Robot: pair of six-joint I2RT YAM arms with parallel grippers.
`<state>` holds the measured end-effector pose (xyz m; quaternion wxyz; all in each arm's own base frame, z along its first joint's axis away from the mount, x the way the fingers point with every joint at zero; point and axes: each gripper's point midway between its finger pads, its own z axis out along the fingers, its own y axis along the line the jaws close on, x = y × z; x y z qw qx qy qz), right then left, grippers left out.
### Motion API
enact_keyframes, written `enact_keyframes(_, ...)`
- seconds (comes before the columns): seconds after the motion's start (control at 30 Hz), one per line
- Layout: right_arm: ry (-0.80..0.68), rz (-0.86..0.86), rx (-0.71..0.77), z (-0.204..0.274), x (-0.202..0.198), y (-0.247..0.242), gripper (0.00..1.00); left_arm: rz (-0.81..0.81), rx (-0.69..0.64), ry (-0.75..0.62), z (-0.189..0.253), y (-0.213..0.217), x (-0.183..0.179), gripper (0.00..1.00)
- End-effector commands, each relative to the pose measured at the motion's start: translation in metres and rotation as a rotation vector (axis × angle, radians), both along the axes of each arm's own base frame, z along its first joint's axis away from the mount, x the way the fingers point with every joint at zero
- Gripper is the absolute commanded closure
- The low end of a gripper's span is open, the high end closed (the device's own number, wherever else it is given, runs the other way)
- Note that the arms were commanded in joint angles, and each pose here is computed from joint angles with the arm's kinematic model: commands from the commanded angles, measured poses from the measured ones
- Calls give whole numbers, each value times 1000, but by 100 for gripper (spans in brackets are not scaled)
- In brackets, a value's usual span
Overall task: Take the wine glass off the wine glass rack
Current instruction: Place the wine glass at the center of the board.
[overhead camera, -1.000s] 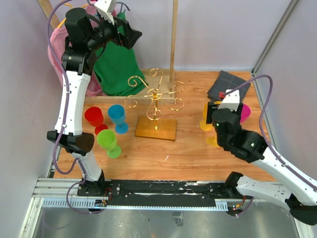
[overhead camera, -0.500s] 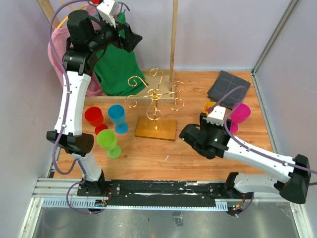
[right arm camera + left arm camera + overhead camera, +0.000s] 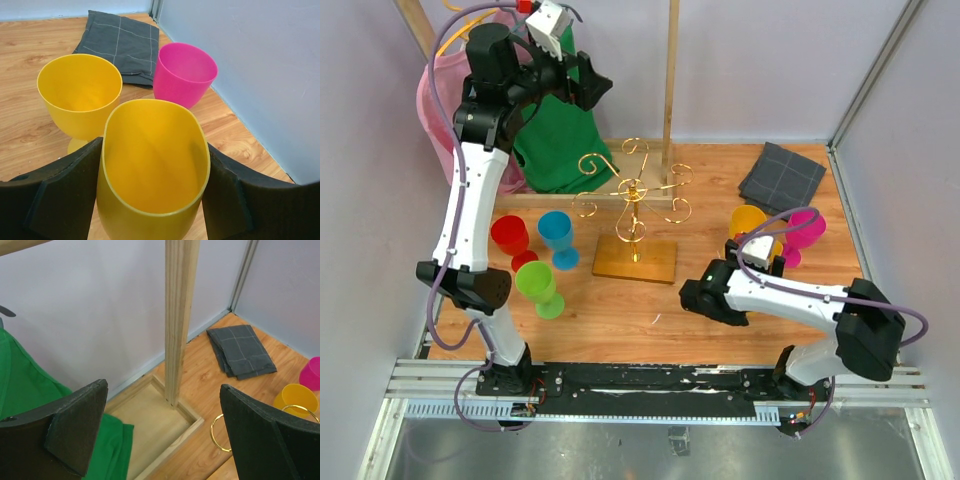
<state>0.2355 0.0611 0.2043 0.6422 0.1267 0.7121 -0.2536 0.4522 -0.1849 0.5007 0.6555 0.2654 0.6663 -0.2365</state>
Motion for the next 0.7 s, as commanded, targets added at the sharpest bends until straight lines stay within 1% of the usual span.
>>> enact_keyframes(0.0,-64,46,-3,0,4,6,35,-12,23,-1,-7,-5,3,1)
enact_keyframes(0.23,-72,59,-29,-15,11,13,35,-27,34,27,-22,-9,10,1)
enact_keyframes(0.47,-88,62,-8,-28,15,17,34,-27,50,9,-20,-11,8,1)
enact_keyframes(0.67,-118,60,24,-23,15,13,35,-32,58,23,-25,-16,8,1)
